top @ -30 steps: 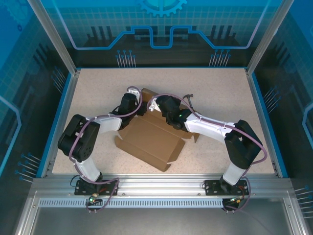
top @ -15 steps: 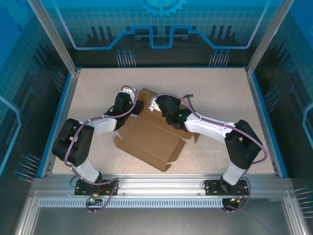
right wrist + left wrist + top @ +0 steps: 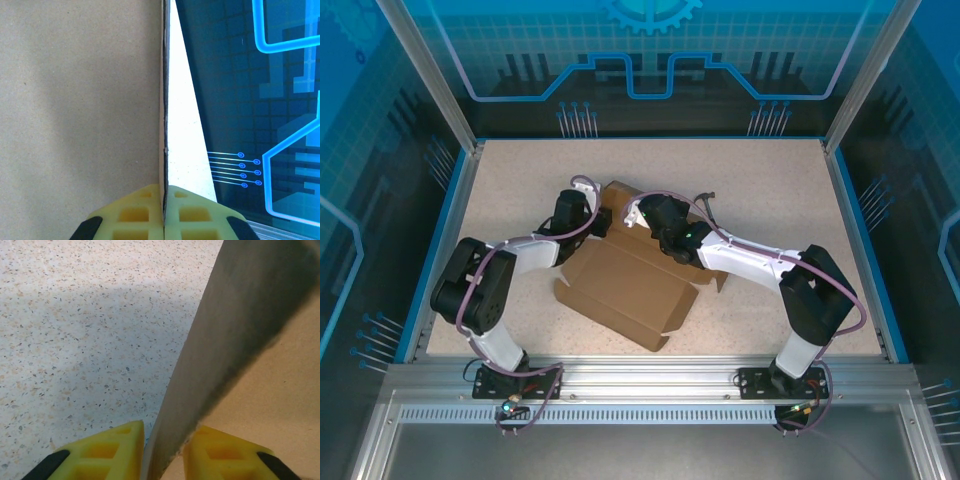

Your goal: Fold the paper box

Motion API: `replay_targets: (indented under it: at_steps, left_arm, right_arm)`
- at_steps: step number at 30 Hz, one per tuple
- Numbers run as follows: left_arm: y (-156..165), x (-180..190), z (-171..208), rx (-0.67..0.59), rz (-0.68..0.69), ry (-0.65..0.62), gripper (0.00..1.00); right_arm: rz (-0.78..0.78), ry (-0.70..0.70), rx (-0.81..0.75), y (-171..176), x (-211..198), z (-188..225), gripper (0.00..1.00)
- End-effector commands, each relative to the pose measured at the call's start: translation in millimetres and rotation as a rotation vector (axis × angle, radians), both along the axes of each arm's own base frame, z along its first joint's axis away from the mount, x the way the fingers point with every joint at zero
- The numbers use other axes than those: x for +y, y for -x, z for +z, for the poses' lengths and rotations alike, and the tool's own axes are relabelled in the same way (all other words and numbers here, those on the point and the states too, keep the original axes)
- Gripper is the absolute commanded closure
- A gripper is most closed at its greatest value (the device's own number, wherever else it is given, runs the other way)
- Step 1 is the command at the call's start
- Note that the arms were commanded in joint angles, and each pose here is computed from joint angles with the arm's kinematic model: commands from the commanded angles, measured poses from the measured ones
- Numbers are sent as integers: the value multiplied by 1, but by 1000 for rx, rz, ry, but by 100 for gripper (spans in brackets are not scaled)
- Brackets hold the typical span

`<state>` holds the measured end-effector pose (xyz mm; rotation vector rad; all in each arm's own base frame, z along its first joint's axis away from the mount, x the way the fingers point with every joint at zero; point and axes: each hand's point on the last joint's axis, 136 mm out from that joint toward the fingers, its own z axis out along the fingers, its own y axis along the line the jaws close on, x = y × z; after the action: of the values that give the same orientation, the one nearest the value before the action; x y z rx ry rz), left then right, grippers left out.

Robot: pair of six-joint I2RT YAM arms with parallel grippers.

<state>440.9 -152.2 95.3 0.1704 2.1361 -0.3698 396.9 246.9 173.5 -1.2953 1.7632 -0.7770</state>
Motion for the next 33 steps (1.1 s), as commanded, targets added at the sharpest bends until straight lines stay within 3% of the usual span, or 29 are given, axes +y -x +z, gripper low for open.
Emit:
replay_targets:
  at_steps: [1,12,15,19,25,33]
  left_arm:
    - [-8,-5,8,-44,-25,14,75]
    - [-8,-4,16,-129,-38,-7,88]
    - [-6,-4,19,-159,-47,-12,91]
    - [-4,-5,20,-185,-60,-10,93]
    - [-1,-8,22,-203,-80,-2,94]
    - [2,-11,21,-211,-106,3,94]
  right_arm:
    - [7,8,27,1,2,-2,100]
    - [3,-36,23,4,6,10,99]
    - [9,-74,32,9,11,16,91]
    - [11,-131,39,14,17,28,75]
    - [53,-305,96,29,35,57,60]
    - [133,-638,250,39,59,100,55]
